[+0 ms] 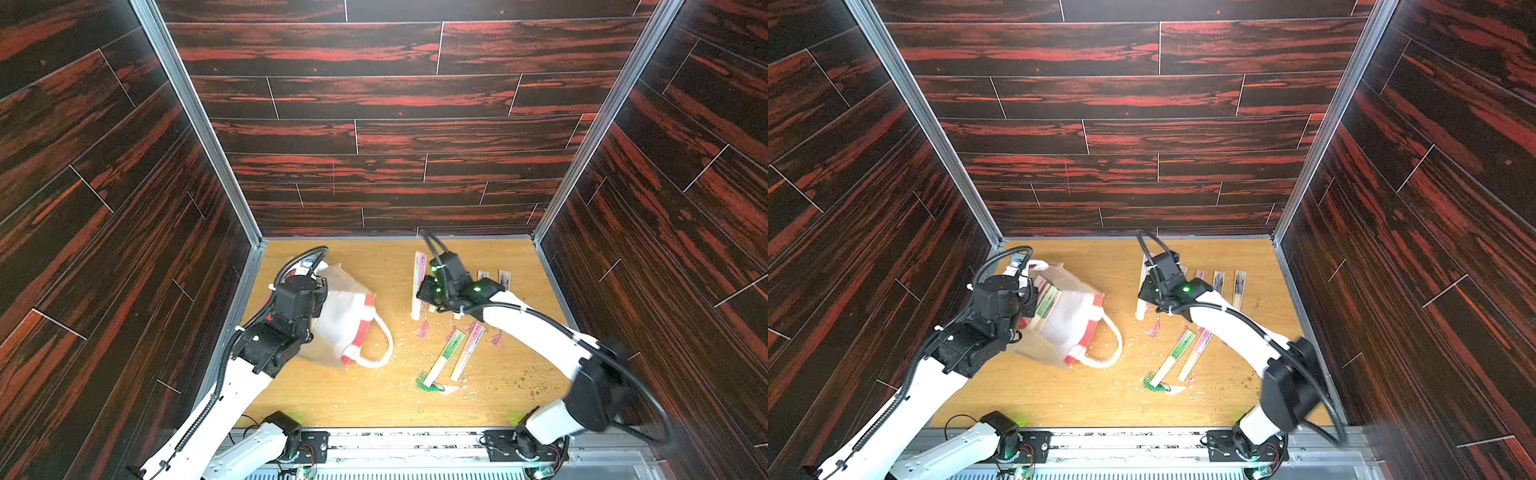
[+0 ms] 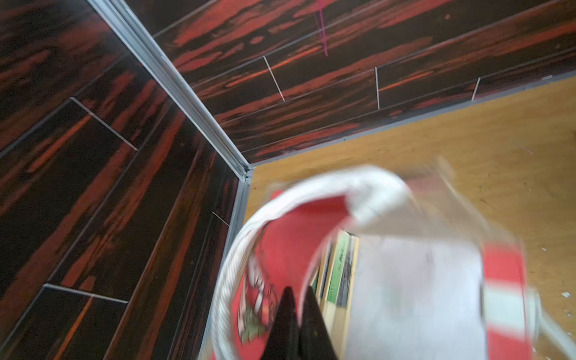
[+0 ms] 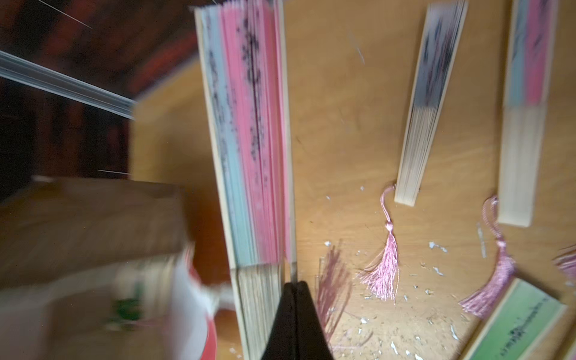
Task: Take out the folding fans from the tote bags
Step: Place the folding fan at the center of the board.
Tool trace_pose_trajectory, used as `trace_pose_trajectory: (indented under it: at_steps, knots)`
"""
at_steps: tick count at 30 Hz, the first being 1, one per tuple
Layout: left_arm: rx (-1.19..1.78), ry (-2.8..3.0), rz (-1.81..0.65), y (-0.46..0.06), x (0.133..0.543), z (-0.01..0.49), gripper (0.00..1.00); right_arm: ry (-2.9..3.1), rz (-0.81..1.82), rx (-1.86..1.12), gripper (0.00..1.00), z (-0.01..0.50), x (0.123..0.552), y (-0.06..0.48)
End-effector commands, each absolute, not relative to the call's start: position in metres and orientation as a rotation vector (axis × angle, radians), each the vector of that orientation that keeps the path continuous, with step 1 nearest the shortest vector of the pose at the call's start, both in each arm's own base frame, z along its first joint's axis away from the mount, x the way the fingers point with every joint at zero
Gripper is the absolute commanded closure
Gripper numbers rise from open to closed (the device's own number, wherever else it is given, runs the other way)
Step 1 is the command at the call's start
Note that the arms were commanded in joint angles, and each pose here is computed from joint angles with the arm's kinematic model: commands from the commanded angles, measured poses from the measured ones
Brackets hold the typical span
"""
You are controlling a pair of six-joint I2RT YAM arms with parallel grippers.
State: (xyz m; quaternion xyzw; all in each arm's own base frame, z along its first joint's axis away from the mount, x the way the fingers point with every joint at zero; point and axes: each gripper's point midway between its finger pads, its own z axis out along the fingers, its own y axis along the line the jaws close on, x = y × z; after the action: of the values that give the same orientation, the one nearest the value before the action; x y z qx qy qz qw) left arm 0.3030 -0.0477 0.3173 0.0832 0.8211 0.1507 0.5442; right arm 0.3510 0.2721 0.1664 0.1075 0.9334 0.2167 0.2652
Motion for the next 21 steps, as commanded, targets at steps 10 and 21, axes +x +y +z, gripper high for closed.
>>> trace_pose_trajectory:
  at_steps: [10, 21]
  knots:
    - [0.176, 1.847, 0.269, -0.048, 0.291, 0.349, 1.0, 2.617, 0.434, 0.408, 1.0, 0.103, 0.418, 0.292]
    - [0.24, 1.836, 0.135, -0.072, 0.295, 0.34, 1.0, 2.688, 0.33, 0.508, 1.0, 0.055, 0.464, 0.287]
